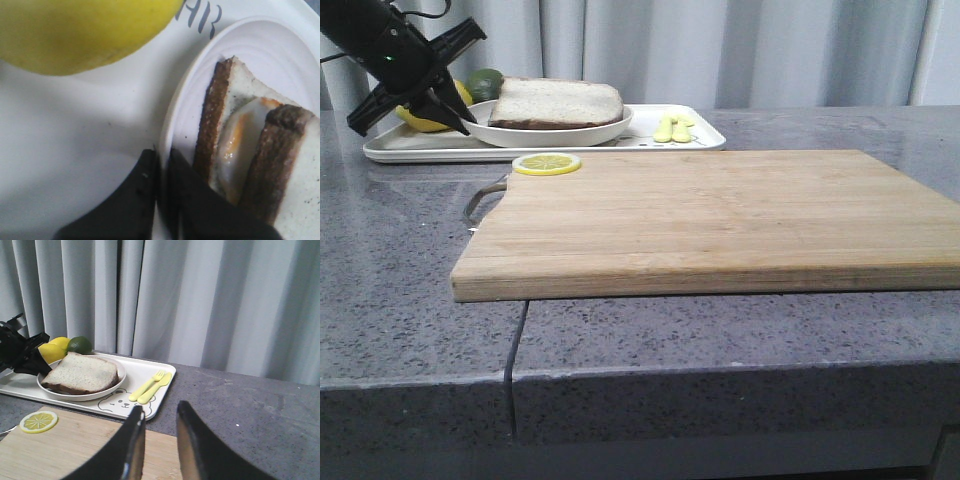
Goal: Place bread and move sandwich to tray
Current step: 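Lower the plate onto the tray and open the left gripper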
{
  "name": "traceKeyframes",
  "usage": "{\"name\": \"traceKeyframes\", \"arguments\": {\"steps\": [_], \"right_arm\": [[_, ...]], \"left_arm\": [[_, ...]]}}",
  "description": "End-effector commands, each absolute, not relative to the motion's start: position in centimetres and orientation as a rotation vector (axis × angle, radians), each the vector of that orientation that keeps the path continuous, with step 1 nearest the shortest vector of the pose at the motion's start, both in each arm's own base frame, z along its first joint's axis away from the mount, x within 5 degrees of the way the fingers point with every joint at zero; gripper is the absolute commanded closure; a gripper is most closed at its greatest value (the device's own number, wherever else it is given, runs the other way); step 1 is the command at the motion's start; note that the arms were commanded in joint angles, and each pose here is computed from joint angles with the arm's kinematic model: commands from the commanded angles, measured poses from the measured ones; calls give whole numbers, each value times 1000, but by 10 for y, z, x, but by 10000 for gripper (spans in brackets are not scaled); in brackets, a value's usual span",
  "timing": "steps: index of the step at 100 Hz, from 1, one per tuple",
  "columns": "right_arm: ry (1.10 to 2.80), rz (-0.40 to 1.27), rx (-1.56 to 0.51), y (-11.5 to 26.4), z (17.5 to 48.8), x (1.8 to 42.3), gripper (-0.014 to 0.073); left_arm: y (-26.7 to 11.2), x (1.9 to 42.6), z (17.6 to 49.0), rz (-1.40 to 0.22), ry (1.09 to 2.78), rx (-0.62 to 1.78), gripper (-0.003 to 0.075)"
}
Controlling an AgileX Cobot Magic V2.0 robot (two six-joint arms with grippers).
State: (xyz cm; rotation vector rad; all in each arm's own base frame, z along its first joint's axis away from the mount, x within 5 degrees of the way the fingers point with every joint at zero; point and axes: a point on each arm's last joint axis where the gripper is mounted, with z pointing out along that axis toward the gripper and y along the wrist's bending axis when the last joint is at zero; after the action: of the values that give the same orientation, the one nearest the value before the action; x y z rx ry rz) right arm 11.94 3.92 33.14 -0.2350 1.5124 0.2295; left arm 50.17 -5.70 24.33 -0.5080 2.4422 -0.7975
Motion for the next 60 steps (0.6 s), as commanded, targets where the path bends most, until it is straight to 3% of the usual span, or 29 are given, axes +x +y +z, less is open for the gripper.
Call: {"name": "traceKeyframes", "arguments": {"steps": [1, 60], "right_arm": [[1447, 193, -191, 34, 345, 119, 408], [1445, 192, -189, 34, 345, 119, 408]], "left_arm": [[-62, 497, 295, -868, 2282, -504, 740], [-62, 496, 294, -870, 2292, -502, 733]]}}
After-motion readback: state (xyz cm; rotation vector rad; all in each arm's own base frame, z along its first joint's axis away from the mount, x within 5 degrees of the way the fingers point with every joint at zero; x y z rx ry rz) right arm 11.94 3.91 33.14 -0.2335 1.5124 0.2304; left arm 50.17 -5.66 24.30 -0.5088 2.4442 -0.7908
